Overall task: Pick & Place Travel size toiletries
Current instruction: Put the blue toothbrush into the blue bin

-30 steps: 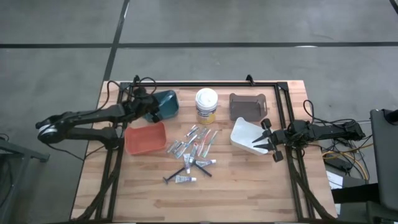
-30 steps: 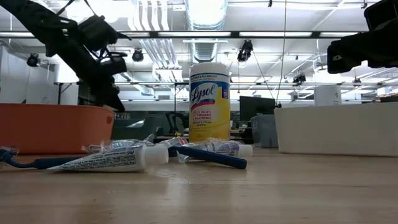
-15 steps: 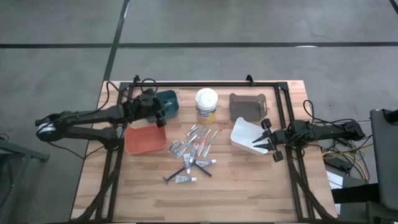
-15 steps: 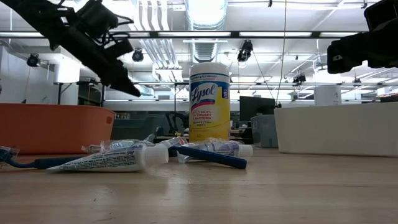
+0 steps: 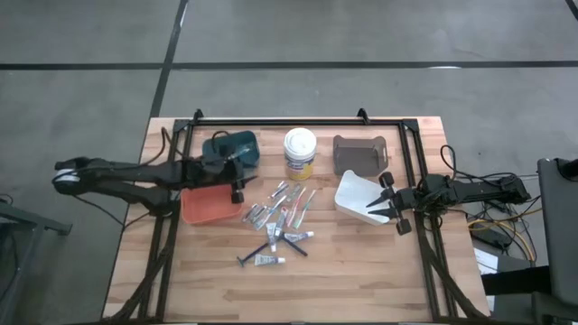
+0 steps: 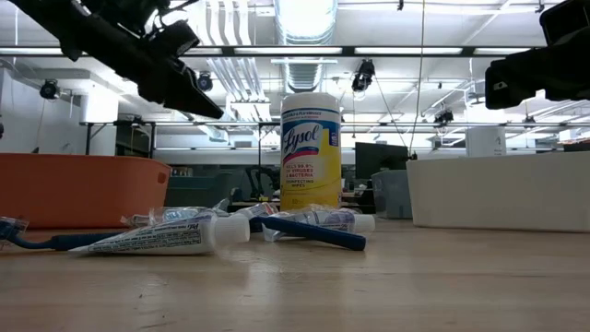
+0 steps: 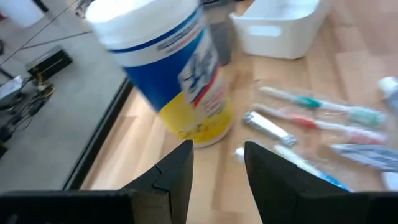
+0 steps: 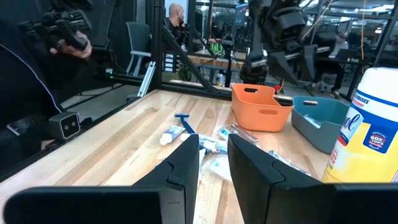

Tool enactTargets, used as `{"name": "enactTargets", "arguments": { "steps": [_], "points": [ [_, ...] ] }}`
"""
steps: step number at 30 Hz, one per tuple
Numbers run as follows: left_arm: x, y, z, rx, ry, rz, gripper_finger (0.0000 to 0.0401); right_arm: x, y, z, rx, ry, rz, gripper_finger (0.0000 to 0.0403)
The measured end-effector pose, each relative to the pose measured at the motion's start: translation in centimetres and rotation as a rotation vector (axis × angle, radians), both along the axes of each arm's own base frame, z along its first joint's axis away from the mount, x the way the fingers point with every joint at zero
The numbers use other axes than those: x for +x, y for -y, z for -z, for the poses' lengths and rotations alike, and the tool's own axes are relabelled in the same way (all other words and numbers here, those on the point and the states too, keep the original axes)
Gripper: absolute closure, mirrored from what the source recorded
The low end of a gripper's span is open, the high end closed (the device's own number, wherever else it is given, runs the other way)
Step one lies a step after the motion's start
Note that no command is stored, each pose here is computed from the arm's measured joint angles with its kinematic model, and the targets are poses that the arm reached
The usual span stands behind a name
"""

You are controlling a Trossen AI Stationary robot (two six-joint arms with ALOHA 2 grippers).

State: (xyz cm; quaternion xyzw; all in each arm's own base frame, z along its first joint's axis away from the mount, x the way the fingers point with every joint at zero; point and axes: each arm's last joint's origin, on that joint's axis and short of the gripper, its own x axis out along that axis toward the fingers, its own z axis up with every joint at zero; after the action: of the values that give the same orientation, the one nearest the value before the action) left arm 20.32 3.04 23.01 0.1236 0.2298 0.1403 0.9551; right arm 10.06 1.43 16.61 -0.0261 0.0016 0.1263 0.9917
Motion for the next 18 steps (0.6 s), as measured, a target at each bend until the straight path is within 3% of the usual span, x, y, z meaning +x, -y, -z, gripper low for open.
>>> {"name": "enactTargets", "arguments": {
  "steps": [6, 18],
  "points": [
    [0.6, 1.7, 0.2, -0.009, 0.014, 0.078, 0.0252, 0.0, 0.0, 0.0, 0.000, 0.000, 0.000, 0.0327],
    [3.8, 3.8, 3.0, -0.078, -0.113, 0.137, 0.0252, 0.0, 0.0, 0.0, 0.000, 0.000, -0.001, 0.0329]
  ]
}}
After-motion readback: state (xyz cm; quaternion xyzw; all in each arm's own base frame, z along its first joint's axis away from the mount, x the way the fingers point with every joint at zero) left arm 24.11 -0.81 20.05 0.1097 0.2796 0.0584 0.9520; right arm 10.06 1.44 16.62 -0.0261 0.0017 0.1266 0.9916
